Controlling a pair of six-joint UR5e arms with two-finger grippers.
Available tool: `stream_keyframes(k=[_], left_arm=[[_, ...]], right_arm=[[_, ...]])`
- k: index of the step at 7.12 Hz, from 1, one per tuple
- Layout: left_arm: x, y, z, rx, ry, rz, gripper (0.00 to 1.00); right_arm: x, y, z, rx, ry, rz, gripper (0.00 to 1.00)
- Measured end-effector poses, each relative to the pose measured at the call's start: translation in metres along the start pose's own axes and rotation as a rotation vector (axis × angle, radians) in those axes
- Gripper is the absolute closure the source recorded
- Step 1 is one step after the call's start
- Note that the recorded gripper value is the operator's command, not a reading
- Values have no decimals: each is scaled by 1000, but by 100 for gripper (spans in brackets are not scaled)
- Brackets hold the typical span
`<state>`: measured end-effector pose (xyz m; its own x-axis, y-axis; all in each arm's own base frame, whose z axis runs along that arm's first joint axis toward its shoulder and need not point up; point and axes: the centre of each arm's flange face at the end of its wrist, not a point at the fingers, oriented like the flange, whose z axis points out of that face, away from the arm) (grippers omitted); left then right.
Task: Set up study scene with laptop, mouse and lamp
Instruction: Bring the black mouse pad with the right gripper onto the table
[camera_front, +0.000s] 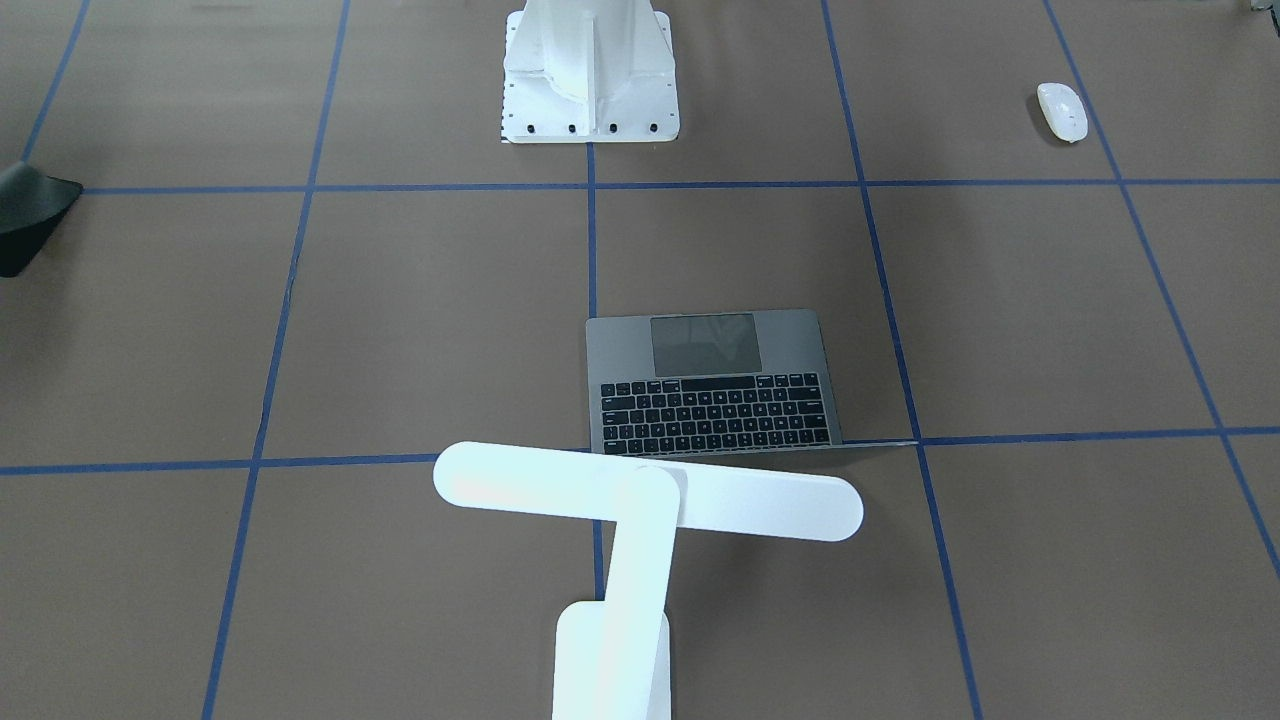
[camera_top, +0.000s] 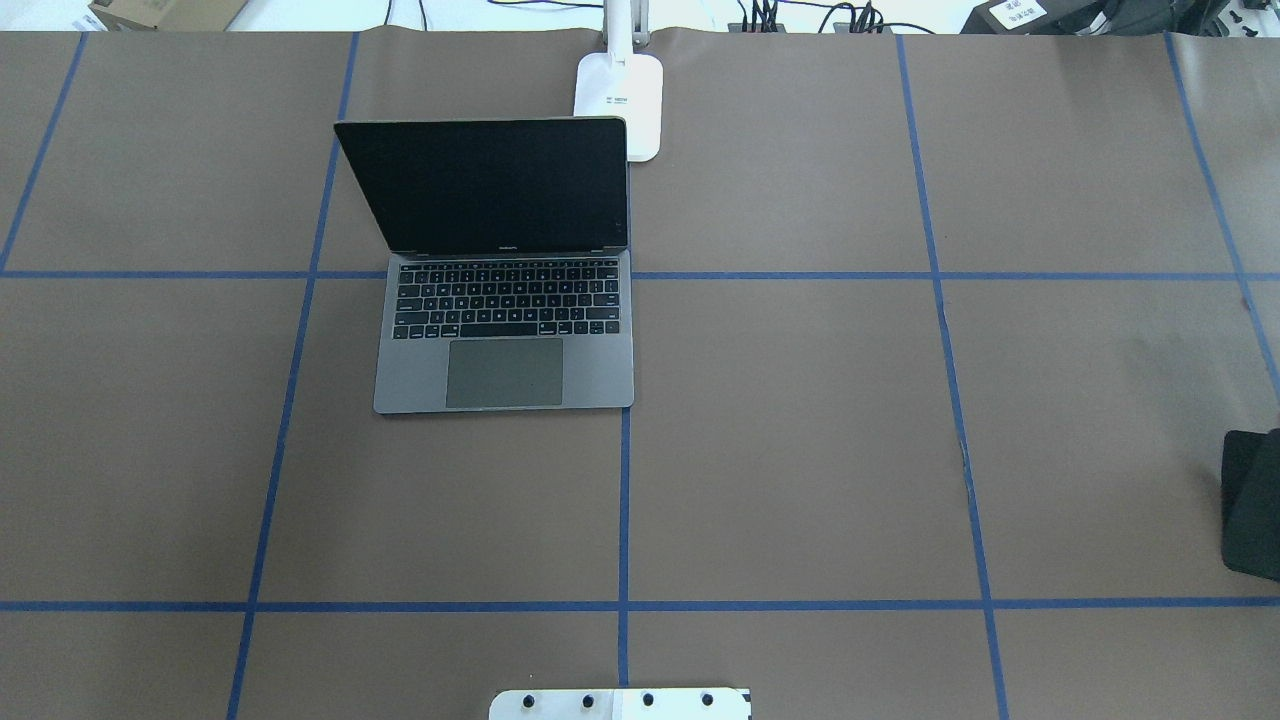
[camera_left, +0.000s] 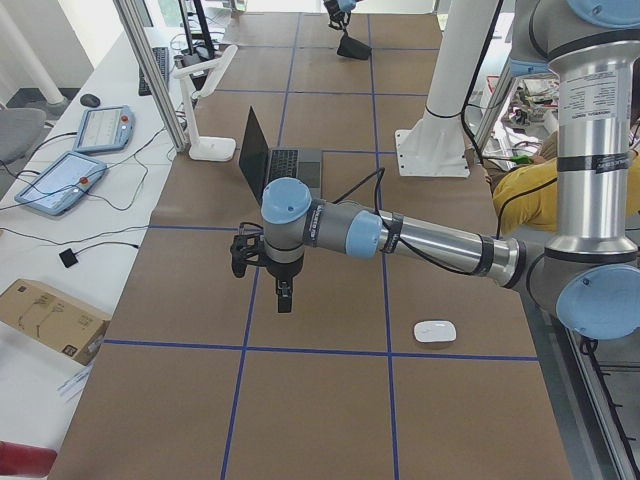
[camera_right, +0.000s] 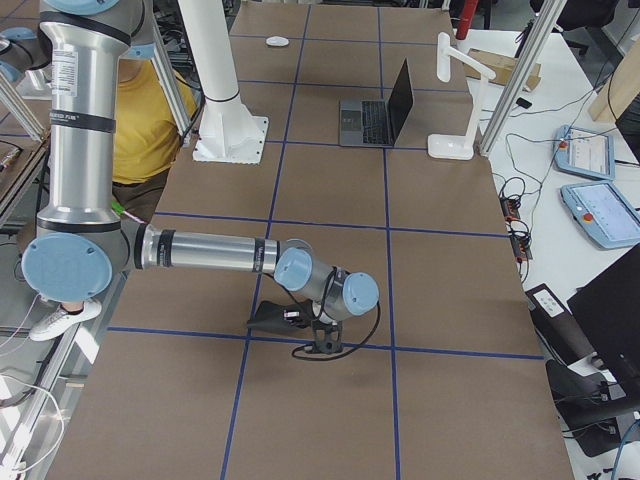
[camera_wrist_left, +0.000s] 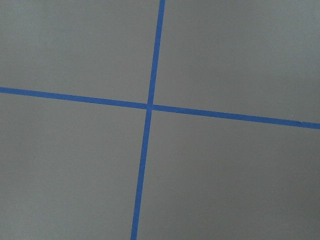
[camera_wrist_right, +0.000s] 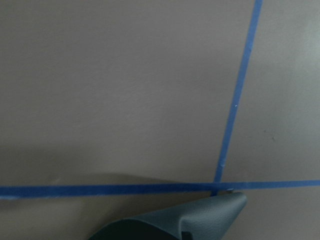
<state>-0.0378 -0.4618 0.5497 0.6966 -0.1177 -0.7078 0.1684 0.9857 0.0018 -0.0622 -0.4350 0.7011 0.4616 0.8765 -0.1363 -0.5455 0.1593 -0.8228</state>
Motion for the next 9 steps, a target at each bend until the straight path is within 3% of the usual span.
stream_keyframes(k=[3,6,7,9], left_arm=[[-1,0,1,-4,0,-4,0],[-4,0,4,-9,-3,-9,0],[-5,0,5,-12,-4,-13,0],[-7,0,7,-16,-5,-17,0]], right_arm=[[-85,94,-39,25,-47,-54,100],[-151,211,-65,40,-81,-88,100],[-167,252,-72,42,-106,-82,100],[-187,318,-57,41,-207,-59,100]])
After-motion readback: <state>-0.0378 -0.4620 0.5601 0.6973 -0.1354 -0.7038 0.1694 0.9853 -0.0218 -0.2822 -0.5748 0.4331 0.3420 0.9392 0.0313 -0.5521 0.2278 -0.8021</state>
